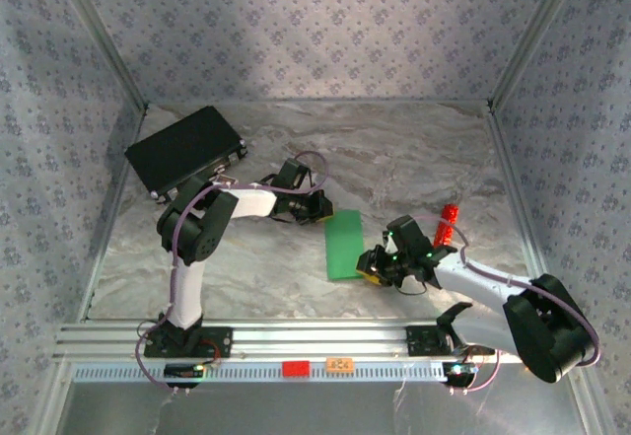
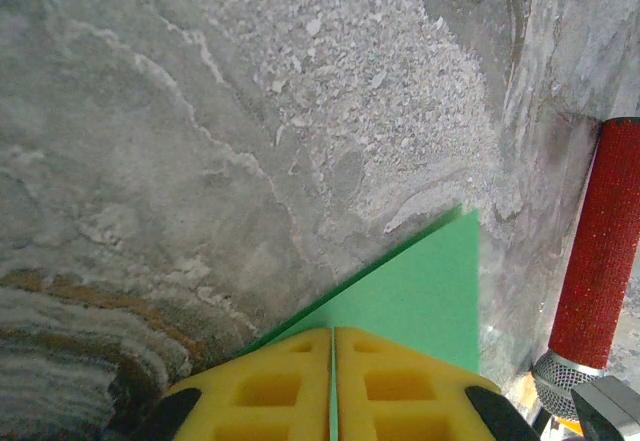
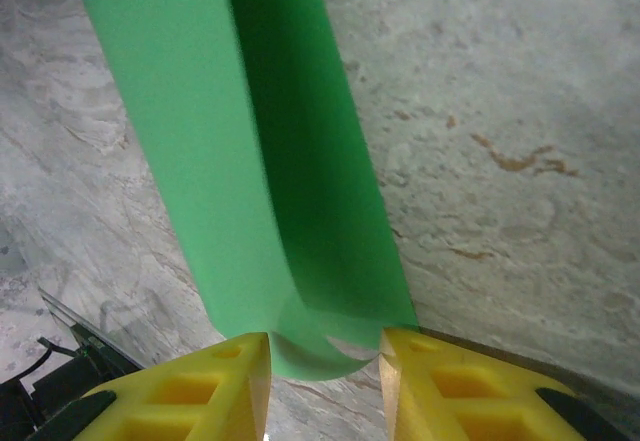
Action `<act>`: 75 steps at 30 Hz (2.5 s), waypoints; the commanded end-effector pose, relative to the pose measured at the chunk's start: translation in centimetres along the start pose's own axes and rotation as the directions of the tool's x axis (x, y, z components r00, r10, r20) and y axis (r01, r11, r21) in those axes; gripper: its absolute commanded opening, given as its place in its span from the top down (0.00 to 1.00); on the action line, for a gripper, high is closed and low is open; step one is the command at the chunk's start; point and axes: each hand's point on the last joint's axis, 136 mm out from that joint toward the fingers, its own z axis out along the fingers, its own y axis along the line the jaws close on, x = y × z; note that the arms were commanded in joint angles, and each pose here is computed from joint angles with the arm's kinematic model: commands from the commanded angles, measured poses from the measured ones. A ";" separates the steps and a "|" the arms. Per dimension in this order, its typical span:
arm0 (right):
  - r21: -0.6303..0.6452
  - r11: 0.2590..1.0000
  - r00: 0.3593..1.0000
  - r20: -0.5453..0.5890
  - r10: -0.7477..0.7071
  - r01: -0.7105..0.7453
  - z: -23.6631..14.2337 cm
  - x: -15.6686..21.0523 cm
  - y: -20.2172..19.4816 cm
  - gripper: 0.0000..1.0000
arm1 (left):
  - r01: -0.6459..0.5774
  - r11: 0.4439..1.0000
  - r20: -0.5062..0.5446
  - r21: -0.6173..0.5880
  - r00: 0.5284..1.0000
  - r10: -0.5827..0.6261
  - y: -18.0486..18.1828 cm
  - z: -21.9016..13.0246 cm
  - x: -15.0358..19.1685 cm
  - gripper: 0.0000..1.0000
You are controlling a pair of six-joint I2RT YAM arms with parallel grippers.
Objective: Fold a paper plane with a square sheet of paper (pick it up from the middle)
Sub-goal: First fold the square sheet of paper in half at the center of the table, then fold the triangle a second time at the center of the table.
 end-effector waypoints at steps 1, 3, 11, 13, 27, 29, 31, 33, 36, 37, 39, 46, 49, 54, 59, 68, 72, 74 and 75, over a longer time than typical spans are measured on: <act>-0.037 0.999 1.000 0.013 -0.020 0.021 -0.3 -0.3 1.2 0.64 | 0.044 0.996 -0.073 -0.082 0.996 -0.050 3.0 1.3 2.3 0.91; -0.049 0.998 0.999 0.016 -0.035 0.036 -0.4 -0.4 1.7 0.63 | 0.045 0.996 -0.073 -0.083 0.996 -0.051 3.0 1.3 2.3 0.91; -0.088 0.989 0.991 0.075 -0.113 0.120 -0.6 -2.4 3.2 0.56 | 0.040 0.996 -0.076 -0.078 0.996 -0.046 2.7 1.3 2.2 0.90; -0.105 0.987 0.990 0.077 -0.117 0.124 -0.5 -2.9 3.5 0.55 | 0.037 0.996 -0.081 -0.075 0.996 -0.043 2.7 1.4 2.3 0.90; -0.160 0.977 0.989 0.071 -0.129 0.139 0.0 -4.0 3.4 0.58 | 0.033 0.997 -0.082 -0.072 0.996 -0.039 2.3 1.5 2.4 0.90; -0.150 0.980 0.991 0.066 -0.120 0.129 0.2 -4.0 2.9 0.60 | 0.030 0.997 -0.082 -0.068 0.996 -0.036 2.1 1.5 2.4 0.90; -0.148 0.982 0.992 0.060 -0.110 0.118 0.4 -4.0 2.6 0.63 | 0.028 0.998 -0.083 -0.064 0.996 -0.033 2.0 1.5 2.3 0.89; -0.140 0.984 0.993 0.058 -0.099 0.106 0.6 -4.0 2.2 0.65 | 0.024 0.998 -0.084 -0.060 0.996 -0.029 1.9 1.5 2.3 0.89; -0.139 0.985 0.994 0.055 -0.094 0.101 0.7 -3.9 1.8 0.67 | 0.018 0.998 -0.081 -0.056 0.996 -0.023 1.6 1.4 2.2 0.88; -0.139 0.985 0.994 0.055 -0.094 0.101 0.7 -3.9 1.7 0.68 | 0.019 0.998 -0.082 -0.055 0.996 -0.023 1.6 1.4 2.3 0.88; -0.135 0.986 0.994 0.056 -0.094 0.100 0.7 -3.8 1.5 0.70 | 0.017 0.999 -0.082 -0.051 0.996 -0.021 1.4 1.3 2.2 0.88; -0.124 0.989 0.996 0.045 -0.080 0.085 1.0 -3.8 1.1 0.78 | -0.003 1.000 -0.077 -0.020 0.997 0.002 0.1 0.9 2.0 0.82; -0.122 0.989 0.996 0.045 -0.077 0.082 1.1 -3.8 1.0 0.83 | -0.035 0.999 -0.067 -0.004 0.997 0.034 -0.9 0.4 1.7 0.77; -0.126 0.990 0.997 0.051 -0.060 0.066 1.2 -4.0 1.1 0.92 | -0.077 0.997 -0.025 0.025 0.997 0.078 -3.0 -1.2 1.0 0.63; -0.148 0.988 0.997 0.072 -0.037 0.048 1.3 -4.7 1.7 0.96 | -0.167 0.986 0.066 -0.006 0.984 0.167 -5.0 -4.4 0.4 0.48; -0.161 0.987 0.996 0.094 -0.005 0.020 2.1 -5.7 2.4 0.97 | -0.229 0.969 0.203 -0.097 0.948 0.244 -4.3 -8.9 0.8 0.44; -0.193 0.981 0.994 0.101 0.031 -0.011 1.9 -5.9 2.9 0.95 | -0.224 0.968 0.240 -0.116 0.939 0.246 -3.5 -10.0 1.4 0.44; -0.194 0.981 0.994 0.102 0.034 -0.013 1.8 -6.0 3.0 0.93 | -0.220 0.969 0.257 -0.115 0.935 0.243 -3.2 -10.2 1.7 0.44; -0.193 0.981 0.995 0.100 0.030 -0.010 1.8 -5.9 3.0 0.91 | -0.214 0.969 0.265 -0.122 0.934 0.240 -2.9 -10.3 1.8 0.44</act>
